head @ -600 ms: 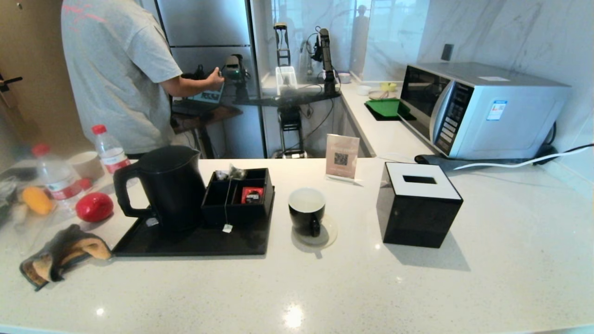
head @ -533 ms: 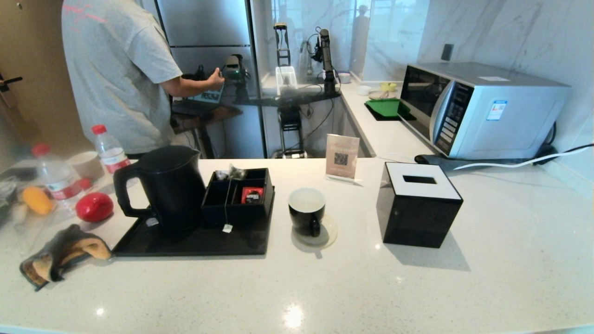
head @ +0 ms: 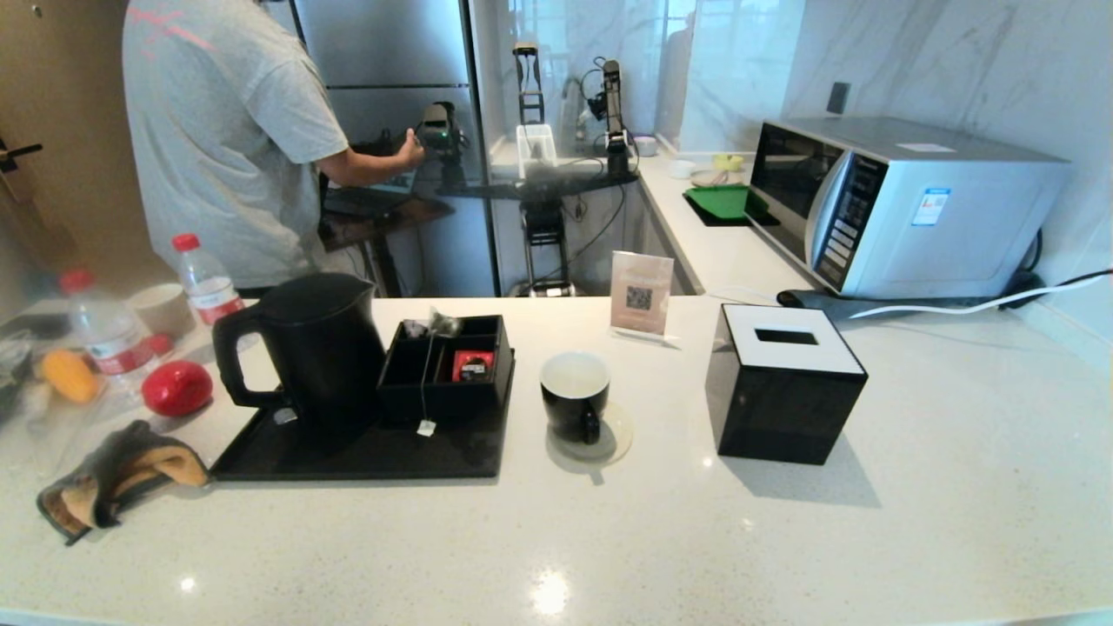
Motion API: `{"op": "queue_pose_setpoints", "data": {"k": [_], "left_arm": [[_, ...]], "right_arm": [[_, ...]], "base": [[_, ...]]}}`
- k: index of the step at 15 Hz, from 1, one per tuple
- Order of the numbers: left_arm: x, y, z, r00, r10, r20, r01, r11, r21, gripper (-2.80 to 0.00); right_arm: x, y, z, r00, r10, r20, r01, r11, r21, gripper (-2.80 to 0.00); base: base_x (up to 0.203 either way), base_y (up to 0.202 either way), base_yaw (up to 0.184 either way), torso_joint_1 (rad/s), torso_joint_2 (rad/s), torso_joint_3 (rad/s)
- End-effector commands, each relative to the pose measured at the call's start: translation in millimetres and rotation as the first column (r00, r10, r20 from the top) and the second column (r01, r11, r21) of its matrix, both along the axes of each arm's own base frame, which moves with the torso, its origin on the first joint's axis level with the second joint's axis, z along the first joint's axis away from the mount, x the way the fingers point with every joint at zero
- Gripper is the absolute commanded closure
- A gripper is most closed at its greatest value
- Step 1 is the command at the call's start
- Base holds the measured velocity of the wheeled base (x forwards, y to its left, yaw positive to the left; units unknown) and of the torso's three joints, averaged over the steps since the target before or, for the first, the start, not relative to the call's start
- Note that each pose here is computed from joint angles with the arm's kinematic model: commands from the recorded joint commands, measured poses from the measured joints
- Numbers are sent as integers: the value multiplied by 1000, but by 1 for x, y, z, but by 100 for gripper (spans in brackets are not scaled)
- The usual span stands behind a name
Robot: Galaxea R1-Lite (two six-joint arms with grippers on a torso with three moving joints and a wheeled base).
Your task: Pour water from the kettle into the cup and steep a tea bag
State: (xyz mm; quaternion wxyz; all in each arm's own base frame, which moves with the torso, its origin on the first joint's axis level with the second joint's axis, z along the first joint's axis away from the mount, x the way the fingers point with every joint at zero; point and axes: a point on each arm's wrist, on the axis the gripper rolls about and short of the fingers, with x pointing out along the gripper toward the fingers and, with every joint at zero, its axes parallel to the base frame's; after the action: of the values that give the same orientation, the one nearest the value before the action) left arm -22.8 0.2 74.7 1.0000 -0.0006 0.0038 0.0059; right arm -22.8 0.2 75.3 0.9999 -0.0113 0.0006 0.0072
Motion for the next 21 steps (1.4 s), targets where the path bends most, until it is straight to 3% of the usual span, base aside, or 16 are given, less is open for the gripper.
{"op": "queue_pose_setpoints", "data": {"k": [1, 9, 14, 17, 21], "left_arm": [[0, 0, 0, 1000, 1, 0, -1, 1000, 0, 0], [0, 0, 3, 1000, 2, 14, -2, 1000, 4, 0], [-7, 0, 42, 995, 16, 97, -16, 1000, 1, 0], [0, 1, 71, 996, 38, 82, -38, 999, -1, 0], [44, 3, 115, 993, 114, 39, -114, 993, -1, 0]], "right_arm": [[0, 0, 0, 1000, 1, 0, -1, 1000, 0, 0], [0, 0, 0, 1000, 1, 0, -1, 1000, 0, 0], [0, 0, 0, 1000, 1, 0, -1, 1000, 0, 0], [0, 0, 0, 1000, 1, 0, -1, 1000, 0, 0], [0, 0, 0, 1000, 1, 0, -1, 1000, 0, 0]], "base": [[0, 0, 0, 0, 0, 0], [0, 0, 0, 0, 0, 0], [0, 0, 0, 0, 0, 0], [0, 0, 0, 0, 0, 0], [0, 0, 0, 0, 0, 0]]}}
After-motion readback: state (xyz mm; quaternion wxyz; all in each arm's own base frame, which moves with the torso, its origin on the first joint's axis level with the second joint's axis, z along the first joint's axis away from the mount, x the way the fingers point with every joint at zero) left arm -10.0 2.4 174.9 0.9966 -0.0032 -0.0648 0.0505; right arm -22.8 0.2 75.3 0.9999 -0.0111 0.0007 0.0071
